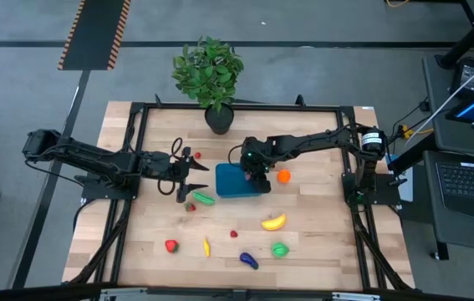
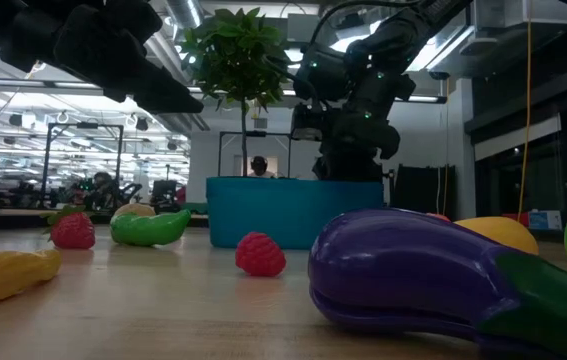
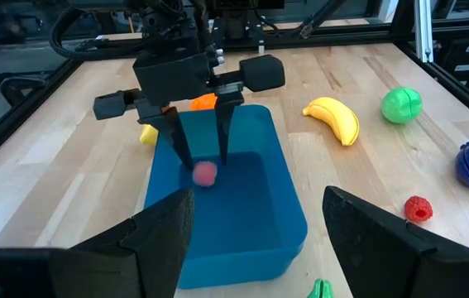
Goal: Pick and placing Produce into tupperware
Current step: Put the pink apricot into the blue bin, then put the yellow lemon into the blue bin
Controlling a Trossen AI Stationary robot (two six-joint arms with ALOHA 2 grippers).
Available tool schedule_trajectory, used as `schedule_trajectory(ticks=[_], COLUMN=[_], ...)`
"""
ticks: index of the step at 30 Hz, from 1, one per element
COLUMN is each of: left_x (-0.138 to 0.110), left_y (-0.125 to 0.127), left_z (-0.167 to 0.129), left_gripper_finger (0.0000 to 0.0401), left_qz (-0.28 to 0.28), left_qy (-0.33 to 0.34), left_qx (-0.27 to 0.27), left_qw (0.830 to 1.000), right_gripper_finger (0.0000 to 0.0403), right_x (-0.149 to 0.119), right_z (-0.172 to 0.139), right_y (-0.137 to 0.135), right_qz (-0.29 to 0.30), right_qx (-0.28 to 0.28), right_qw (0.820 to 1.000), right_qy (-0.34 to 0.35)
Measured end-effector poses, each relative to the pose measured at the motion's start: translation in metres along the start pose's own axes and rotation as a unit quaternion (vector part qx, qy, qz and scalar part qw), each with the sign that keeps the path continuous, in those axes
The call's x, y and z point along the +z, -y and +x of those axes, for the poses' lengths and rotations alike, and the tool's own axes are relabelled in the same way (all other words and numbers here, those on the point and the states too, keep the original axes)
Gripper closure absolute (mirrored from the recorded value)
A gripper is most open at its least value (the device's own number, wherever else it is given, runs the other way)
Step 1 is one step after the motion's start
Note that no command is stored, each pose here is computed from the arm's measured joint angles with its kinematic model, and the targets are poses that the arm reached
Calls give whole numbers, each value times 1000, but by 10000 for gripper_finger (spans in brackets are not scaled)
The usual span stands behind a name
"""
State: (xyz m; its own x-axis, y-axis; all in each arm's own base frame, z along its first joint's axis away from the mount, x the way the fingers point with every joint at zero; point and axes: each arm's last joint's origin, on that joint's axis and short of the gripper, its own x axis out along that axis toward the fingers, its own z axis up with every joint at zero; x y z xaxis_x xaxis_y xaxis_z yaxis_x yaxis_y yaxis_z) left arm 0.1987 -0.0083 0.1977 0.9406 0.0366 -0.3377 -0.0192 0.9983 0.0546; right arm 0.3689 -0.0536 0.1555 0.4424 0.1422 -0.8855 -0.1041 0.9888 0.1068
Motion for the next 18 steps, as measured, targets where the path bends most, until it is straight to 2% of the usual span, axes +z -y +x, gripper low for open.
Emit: schedule_trajectory(ticks=[8,18], left_x=[0,0], left_y=[0,0], left_z=[0,0], left_gripper_finger=[140,140], left_qz=[0,0], left_qy=[0,0], left_qx=[0,0], left_qw=[1000,1000], right_gripper_finger=[135,121], right_x=[0,2], right_z=[0,0], right_y=[0,0], right_qz=[0,-10], right_qx=[0,-3], right_qw=[1000,1000], right_qy=[0,11])
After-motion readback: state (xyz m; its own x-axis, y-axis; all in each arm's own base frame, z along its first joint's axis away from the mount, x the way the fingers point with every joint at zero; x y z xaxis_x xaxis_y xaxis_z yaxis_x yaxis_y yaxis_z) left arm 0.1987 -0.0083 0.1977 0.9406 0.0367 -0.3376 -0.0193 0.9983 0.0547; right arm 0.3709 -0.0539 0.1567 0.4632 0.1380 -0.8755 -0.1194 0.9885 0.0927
